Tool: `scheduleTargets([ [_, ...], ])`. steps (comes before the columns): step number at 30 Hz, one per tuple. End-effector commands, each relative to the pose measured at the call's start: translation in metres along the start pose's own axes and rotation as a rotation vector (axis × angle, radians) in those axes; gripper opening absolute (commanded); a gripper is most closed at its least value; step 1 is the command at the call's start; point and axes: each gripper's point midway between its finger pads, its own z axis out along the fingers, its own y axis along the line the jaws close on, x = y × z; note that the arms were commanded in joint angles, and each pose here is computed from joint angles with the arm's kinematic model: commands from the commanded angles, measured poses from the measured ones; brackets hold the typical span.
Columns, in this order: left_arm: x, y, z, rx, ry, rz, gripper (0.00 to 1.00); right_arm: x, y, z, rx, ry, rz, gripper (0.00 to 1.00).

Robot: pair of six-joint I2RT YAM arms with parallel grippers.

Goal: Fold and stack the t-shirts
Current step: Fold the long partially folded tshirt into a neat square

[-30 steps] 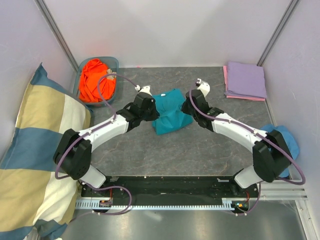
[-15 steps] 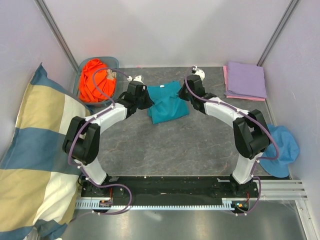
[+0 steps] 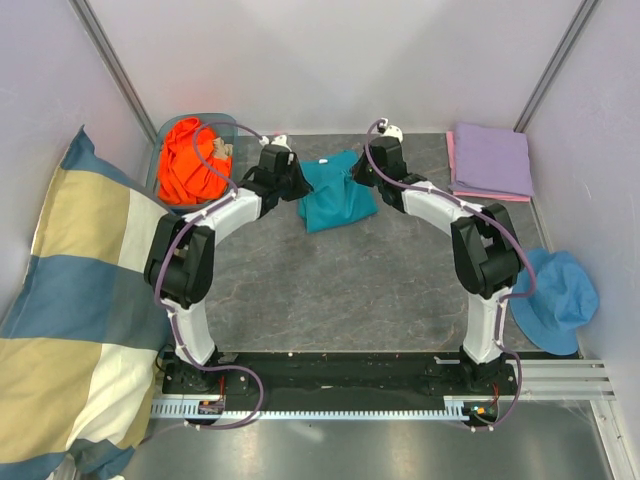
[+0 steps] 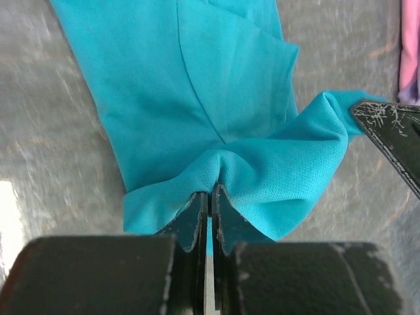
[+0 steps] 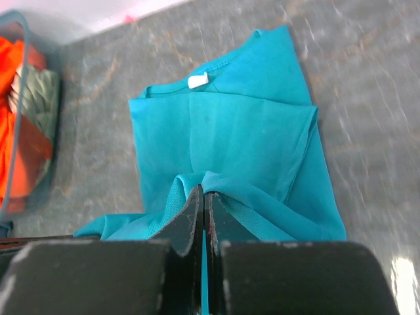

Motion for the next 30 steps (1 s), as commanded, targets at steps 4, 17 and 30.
scheduleTargets([
  [4, -0.053, -0.006, 0.014, 0.079, -0.081, 0.005, 0.02, -0.04, 0.025, 0.031, -0.154, -0.061, -0.026, 0.0],
  [17, 0.046, -0.044, -0.029, 0.242, 0.111, -0.028, 0.02, 0.046, -0.022, -0.067, -0.055, 0.13, 0.031, 0.0],
  [30, 0.171, -0.037, -0.146, 0.274, 0.259, 0.016, 0.02, 0.119, -0.036, -0.222, -0.029, 0.222, 0.093, 0.0],
])
